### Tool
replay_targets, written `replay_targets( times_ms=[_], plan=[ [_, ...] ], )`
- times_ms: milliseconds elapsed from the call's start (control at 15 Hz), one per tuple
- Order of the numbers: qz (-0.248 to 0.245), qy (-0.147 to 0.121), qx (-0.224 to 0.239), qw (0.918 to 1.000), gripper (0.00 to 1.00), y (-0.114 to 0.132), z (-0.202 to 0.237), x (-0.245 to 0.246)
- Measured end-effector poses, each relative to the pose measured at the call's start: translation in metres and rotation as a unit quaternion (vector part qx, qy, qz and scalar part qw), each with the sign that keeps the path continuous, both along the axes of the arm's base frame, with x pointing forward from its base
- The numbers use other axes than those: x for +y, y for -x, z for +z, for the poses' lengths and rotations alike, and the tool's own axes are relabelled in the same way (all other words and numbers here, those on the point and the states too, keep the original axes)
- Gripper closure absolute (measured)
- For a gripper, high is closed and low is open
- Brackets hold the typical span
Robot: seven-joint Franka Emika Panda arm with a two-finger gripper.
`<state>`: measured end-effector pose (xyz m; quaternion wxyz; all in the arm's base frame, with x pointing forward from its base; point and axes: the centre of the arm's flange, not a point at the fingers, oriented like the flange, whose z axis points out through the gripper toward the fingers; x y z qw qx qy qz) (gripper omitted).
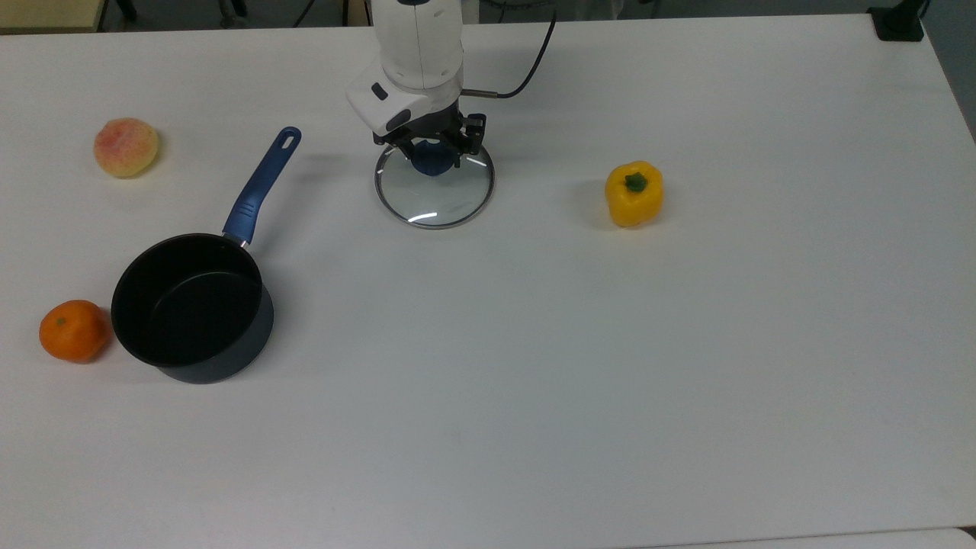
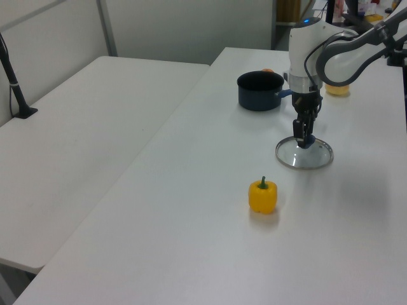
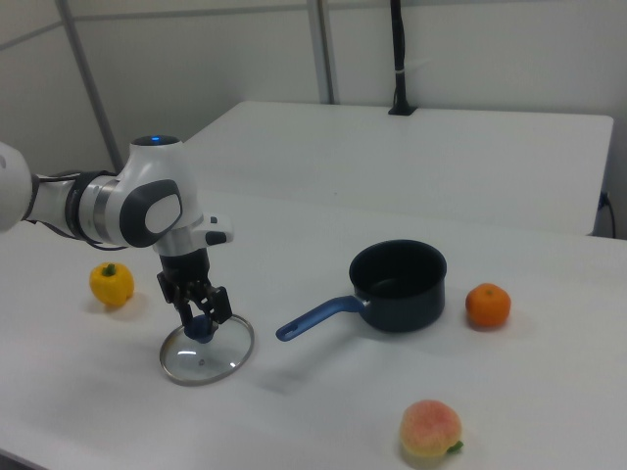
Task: Close lid
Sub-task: 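Lower the gripper and close it on the blue lid knob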
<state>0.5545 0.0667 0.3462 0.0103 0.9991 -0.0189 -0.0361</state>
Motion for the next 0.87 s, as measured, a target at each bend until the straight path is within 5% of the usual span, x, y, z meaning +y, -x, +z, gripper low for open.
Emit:
replay_targets(
  times_ms=[467, 601, 734, 868],
  plan=[
    [0.008, 0.010, -0.001, 0.9999, 0.16, 0.0000, -0.0002, -0.0011],
    [0.008, 0.010, -0.001, 0.9999, 0.18, 0.0001, -0.0009, -0.0011],
    [0.009, 0.011, -0.001, 0.9999, 0.34, 0.0000, -0.0002, -0.0011],
    [0.009, 0.011, -0.001, 0.9999, 0.34, 0.0001, -0.0004, -0.0010]
  ],
)
